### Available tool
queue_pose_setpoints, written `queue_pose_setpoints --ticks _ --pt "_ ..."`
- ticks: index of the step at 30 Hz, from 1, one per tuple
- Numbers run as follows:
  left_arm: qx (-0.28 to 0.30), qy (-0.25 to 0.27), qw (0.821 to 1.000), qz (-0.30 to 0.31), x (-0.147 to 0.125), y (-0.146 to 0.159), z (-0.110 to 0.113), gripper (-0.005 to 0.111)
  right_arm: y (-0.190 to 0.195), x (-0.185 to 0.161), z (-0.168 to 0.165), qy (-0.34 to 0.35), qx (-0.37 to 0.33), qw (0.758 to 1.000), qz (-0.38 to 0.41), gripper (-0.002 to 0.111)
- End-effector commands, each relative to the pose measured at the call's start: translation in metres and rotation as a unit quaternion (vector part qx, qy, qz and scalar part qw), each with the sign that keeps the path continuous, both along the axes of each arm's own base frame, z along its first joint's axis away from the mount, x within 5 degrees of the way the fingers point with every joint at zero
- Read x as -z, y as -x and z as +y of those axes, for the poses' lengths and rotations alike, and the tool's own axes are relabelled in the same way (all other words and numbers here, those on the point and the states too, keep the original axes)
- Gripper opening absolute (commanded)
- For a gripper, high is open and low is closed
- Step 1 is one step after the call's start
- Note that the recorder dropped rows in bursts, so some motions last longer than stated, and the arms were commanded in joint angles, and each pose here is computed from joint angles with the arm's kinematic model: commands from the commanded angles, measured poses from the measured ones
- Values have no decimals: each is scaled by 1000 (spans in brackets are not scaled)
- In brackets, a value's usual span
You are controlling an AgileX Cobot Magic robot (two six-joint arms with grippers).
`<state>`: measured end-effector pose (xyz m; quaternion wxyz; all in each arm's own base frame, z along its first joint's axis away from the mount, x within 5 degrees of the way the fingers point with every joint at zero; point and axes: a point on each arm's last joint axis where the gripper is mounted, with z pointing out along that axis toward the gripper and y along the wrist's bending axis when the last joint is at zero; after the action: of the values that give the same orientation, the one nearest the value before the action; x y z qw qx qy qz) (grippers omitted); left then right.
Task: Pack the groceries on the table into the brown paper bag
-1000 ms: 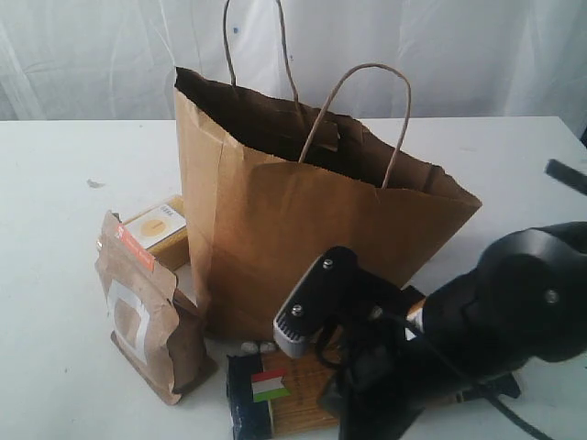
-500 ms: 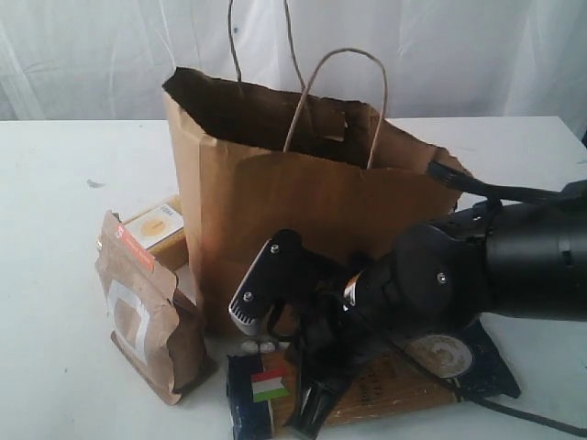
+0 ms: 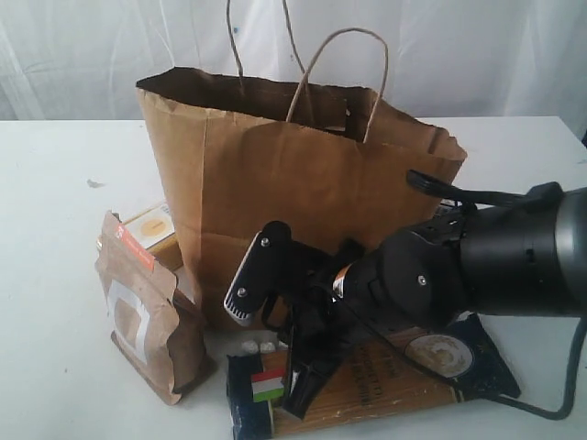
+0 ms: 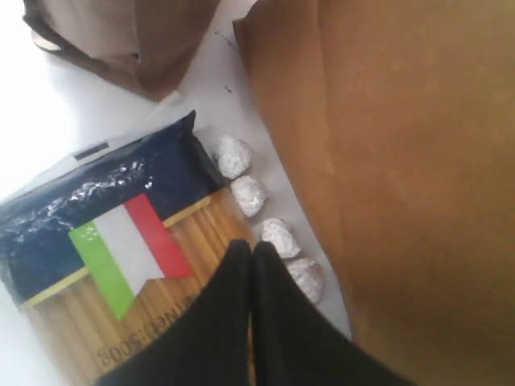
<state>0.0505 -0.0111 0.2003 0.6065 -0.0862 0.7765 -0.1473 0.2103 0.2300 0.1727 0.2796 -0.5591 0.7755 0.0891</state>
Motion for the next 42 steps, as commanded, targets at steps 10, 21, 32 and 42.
queue_pose_setpoints --ticks 10,21,32,42 --pt "3 4 1000 1 2 0 -1 1 9 -11 -2 -1 5 1000 26 0" --pt "3 4 1000 1 2 0 -1 1 46 -48 -15 -1 -27 998 62 0" --pt "3 4 1000 1 2 0 -1 1 100 -66 -72 -3 31 989 142 0" --pt "3 4 1000 1 2 0 -1 1 111 -93 -125 -56 162 977 130 0"
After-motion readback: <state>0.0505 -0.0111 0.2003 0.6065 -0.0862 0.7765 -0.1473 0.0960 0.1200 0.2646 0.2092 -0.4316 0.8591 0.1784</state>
